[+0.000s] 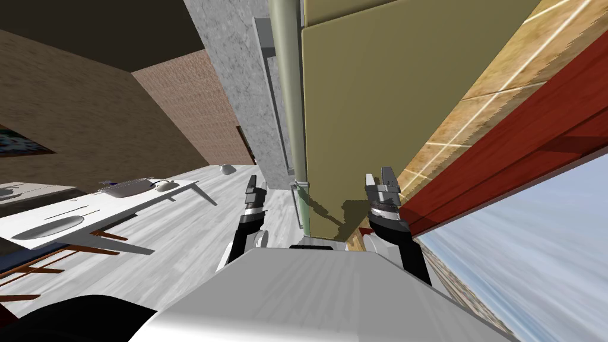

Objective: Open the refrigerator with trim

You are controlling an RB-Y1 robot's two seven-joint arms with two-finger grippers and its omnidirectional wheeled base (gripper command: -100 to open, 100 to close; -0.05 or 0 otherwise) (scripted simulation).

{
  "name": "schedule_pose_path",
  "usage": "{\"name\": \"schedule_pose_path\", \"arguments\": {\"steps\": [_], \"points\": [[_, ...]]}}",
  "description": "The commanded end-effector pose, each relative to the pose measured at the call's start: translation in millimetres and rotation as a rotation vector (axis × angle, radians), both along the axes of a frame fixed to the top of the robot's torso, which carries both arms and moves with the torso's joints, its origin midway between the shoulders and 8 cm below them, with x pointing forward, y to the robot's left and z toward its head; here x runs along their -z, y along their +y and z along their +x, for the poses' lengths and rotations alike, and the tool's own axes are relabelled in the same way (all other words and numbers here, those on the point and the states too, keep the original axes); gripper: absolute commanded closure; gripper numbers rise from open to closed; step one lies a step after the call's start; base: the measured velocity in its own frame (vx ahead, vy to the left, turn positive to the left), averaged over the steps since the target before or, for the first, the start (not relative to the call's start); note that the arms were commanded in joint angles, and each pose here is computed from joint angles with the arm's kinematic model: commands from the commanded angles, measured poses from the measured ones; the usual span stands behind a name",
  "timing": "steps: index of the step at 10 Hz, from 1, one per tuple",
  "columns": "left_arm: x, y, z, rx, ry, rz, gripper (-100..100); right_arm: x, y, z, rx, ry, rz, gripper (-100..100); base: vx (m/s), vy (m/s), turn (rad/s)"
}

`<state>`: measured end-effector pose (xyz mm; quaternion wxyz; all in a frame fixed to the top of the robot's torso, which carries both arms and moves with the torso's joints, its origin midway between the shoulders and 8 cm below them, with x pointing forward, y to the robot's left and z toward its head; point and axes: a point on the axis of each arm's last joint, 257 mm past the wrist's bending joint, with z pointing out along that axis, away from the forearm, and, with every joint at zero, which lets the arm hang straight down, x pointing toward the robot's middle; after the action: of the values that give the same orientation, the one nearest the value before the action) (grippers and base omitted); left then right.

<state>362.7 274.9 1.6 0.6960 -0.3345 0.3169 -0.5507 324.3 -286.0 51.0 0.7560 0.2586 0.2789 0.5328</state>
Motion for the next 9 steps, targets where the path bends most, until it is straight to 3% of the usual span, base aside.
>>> {"name": "schedule_pose_path", "arguments": {"steps": [1, 9], "points": [[0.0, 0.0, 0.0, 0.0, 0.0, 0.0, 0, 0.0, 0.0, 0.0, 0.0, 0.0, 0.0, 0, 0.0, 0.0, 0.0], [-0.2, 0.0, -0.1, 0.0, 0.0, 0.0, 0, -0.2, 0.0, -0.1, 0.0, 0.0, 0.0, 0, 0.0, 0.0, 0.0]]}}
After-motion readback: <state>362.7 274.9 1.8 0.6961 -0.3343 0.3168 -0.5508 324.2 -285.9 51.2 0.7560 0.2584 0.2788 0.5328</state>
